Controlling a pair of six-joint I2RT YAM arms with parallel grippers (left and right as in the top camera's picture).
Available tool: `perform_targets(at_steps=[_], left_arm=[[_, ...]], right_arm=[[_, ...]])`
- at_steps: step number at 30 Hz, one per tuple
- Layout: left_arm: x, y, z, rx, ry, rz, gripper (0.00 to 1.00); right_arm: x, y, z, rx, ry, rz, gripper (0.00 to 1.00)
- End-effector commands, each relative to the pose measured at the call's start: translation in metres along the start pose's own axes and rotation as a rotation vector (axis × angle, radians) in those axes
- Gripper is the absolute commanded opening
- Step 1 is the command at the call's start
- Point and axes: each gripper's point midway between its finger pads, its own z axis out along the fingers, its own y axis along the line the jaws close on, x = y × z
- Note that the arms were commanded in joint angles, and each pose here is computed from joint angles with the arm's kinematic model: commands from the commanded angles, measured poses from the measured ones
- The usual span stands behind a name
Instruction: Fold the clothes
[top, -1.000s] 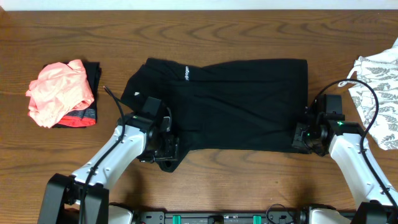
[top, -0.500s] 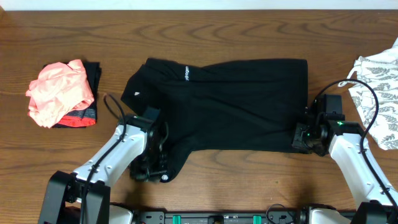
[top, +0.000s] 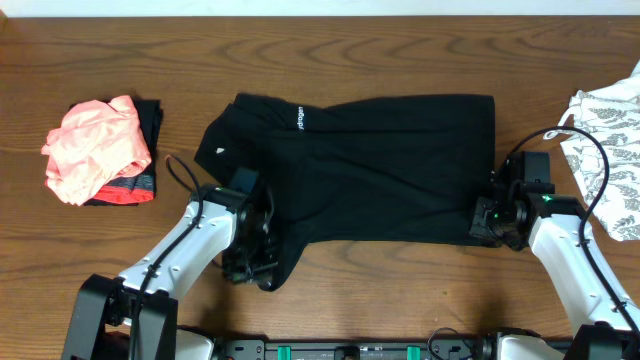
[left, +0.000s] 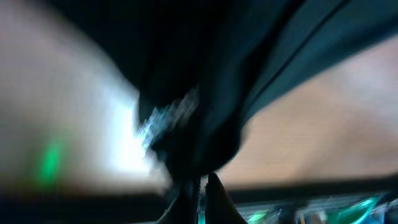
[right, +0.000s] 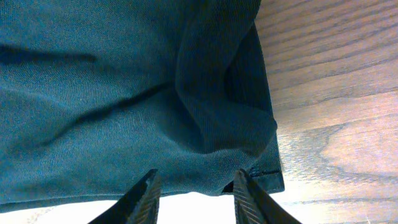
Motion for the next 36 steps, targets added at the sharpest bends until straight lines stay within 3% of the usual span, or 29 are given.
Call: perform_targets(at_steps=[1, 9, 15, 30, 36], left_arm=[[-0.021, -0.008, 0.001, 0.025, -0.083, 0.02, 0.09], [-0.112, -0.002, -0.027, -0.114, -0.514, 0.109, 0.1], [-0.147, -0.002, -0.052, -0.171, -0.706, 0.12, 0.1], [-0.116, 0.005, -0.016, -0.147, -0.502, 0.118, 0.09], [-0.094, -0.012, 0.006, -0.018, -0.35, 0.12, 0.09]], right_arm=[[0.004, -0.002, 0.002, 0.019, 0.011, 0.005, 0.38], [0.005, -0.003, 0.002, 0.02, 0.015, 0.005, 0.39], [0.005, -0.003, 0.002, 0.02, 0.015, -0.002, 0.38], [0.005, -0.003, 0.002, 0.02, 0.017, -0.002, 0.39], [0.009, -0.004, 0.002, 0.024, 0.032, -0.009, 0.39]])
